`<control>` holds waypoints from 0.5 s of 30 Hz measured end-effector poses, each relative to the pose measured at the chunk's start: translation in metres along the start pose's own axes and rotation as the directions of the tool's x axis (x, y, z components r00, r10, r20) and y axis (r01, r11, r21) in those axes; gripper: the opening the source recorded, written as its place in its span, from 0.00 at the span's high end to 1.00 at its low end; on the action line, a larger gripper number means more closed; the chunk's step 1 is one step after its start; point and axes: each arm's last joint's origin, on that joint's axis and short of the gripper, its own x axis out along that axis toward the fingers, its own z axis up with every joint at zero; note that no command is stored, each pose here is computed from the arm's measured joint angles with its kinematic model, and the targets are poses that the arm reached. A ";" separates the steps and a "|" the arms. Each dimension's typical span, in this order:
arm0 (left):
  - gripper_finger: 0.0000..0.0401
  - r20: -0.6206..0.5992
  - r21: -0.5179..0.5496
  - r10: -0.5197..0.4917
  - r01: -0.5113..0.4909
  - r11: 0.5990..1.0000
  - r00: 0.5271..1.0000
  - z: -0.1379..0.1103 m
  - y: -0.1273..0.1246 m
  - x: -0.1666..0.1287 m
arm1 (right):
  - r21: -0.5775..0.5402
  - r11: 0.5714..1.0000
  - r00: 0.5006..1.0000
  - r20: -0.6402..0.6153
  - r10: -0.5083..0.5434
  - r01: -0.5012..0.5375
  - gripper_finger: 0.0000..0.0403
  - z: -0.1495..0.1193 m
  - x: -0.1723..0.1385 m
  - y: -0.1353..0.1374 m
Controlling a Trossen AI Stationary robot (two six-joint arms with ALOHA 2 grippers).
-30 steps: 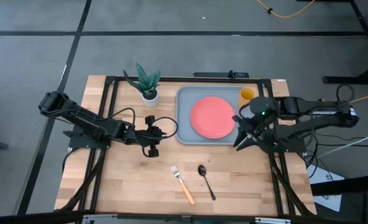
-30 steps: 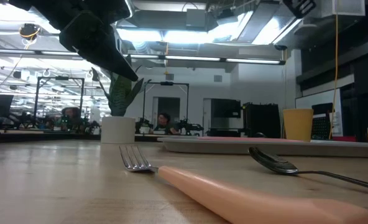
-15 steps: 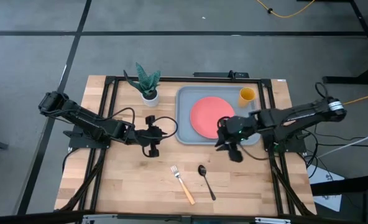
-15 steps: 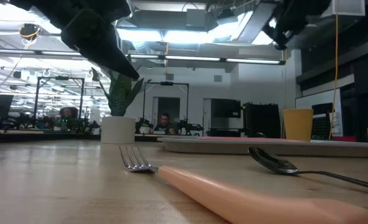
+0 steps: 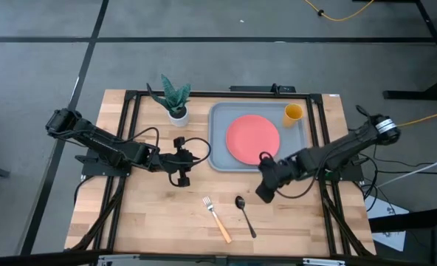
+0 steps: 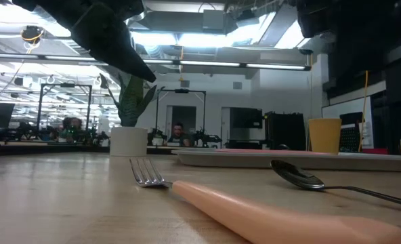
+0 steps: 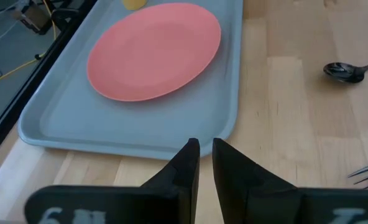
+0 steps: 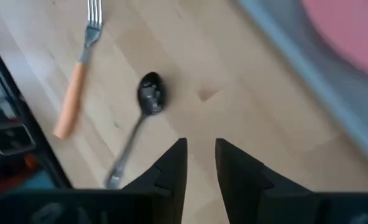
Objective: Pick and place plate/cup/fork/spoon on tray
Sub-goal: Put the black spoon to the right of the pink plate on the blue serving tray
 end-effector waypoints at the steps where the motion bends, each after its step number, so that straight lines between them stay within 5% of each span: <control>1: 0.90 0.000 0.000 0.000 0.000 1.000 1.000 0.000 0.000 0.000 | 0.031 1.000 1.000 0.004 0.002 -0.002 0.78 -0.003 0.003 0.003; 9: 0.90 0.009 -0.006 -0.003 0.003 1.000 1.000 0.001 0.000 0.000 | 0.043 0.982 0.982 0.057 0.182 -0.184 0.78 -0.015 0.033 0.040; 15: 0.90 0.017 -0.002 -0.016 0.016 1.000 1.000 0.001 -0.004 -0.002 | 0.121 0.989 0.996 -0.010 0.086 -0.084 0.78 -0.026 0.070 0.040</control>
